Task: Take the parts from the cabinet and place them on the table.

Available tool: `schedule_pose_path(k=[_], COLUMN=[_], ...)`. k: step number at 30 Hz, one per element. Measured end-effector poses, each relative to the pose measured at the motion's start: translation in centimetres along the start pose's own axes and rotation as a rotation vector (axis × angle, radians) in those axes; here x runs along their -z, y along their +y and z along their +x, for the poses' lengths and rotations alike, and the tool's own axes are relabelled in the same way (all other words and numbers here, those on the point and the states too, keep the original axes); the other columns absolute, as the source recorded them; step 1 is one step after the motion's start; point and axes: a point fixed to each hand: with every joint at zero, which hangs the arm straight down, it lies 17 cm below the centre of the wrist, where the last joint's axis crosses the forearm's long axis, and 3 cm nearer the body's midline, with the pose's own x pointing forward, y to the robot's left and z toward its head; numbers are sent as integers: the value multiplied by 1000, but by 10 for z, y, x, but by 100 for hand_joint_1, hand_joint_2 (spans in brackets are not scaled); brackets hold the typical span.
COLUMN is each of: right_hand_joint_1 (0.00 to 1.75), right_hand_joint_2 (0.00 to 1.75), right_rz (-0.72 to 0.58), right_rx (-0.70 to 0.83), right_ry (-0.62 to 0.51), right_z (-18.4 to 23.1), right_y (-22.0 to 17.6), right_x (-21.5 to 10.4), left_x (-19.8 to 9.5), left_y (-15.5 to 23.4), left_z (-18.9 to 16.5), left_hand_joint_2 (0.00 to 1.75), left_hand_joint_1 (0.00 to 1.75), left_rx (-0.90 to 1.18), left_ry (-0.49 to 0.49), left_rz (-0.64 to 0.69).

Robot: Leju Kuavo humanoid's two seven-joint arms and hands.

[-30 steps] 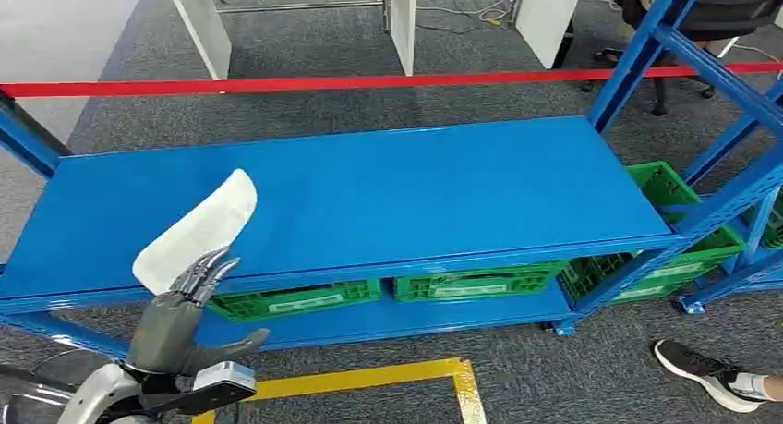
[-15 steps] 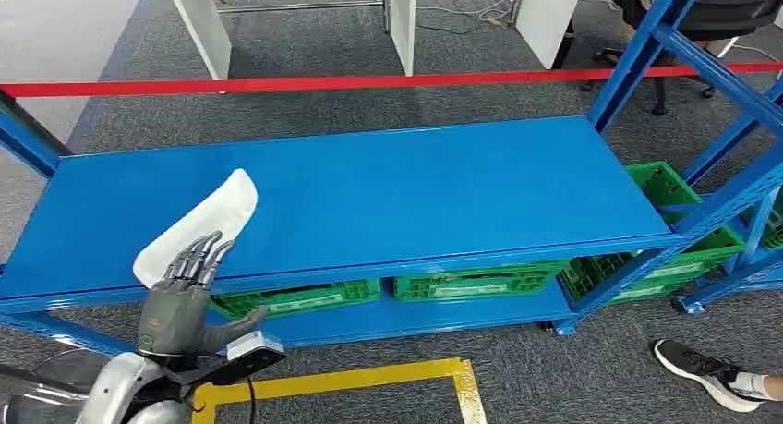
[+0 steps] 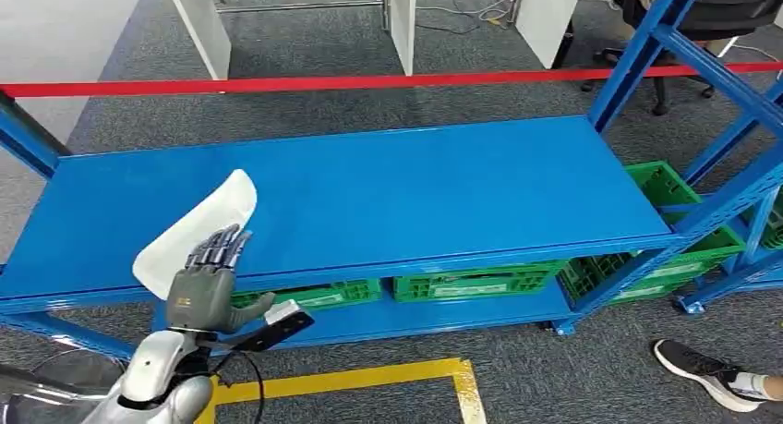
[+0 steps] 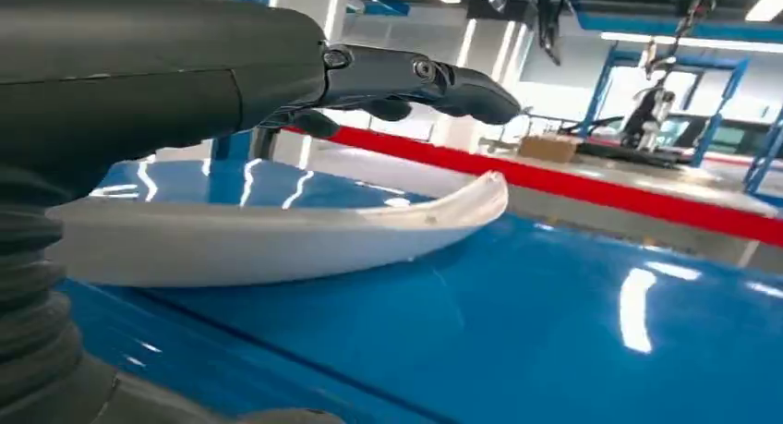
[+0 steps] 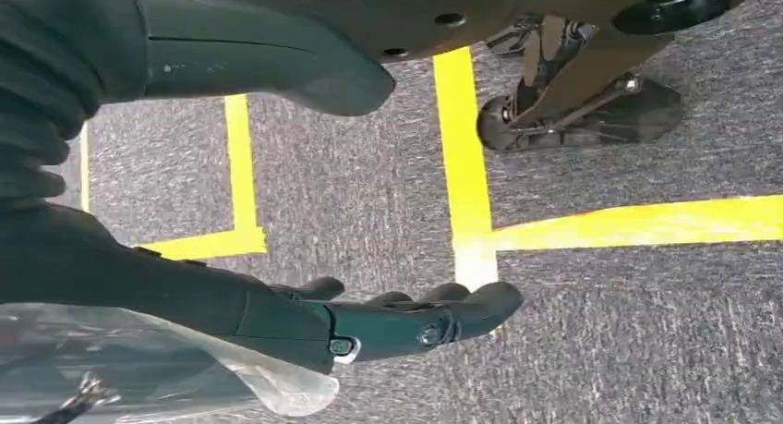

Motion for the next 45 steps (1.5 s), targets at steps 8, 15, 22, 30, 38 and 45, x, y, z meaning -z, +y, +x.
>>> schedule_pose_path(k=[8, 15, 22, 30, 38, 45], right_hand_joint_1=[0, 0, 0, 0, 0, 0], right_hand_joint_2=[175, 175, 175, 175, 175, 175], right_rz=[7, 9, 13, 17, 18, 16], right_rx=[-17, -23, -24, -30, -32, -29], right_ry=[-3, -2, 6, 13, 14, 25], right_z=[2, 4, 3, 1, 1, -1], right_y=[2, 1, 3, 4, 4, 3], right_x=[0, 1, 1, 0, 0, 1], left_x=[11, 29, 35, 47, 51, 55], left_y=[-12, -12, -15, -3, 0, 6], left_z=[-7, -17, -25, -47, -67, -89], left_hand_joint_2=[175, 175, 175, 175, 175, 175], left_hand_joint_1=[0, 0, 0, 0, 0, 0], left_rx=[47, 110, 138, 168, 206, 255], left_ry=[27, 54, 75, 115, 145, 180], left_rz=[-19, -12, -18, 7, 5, -2])
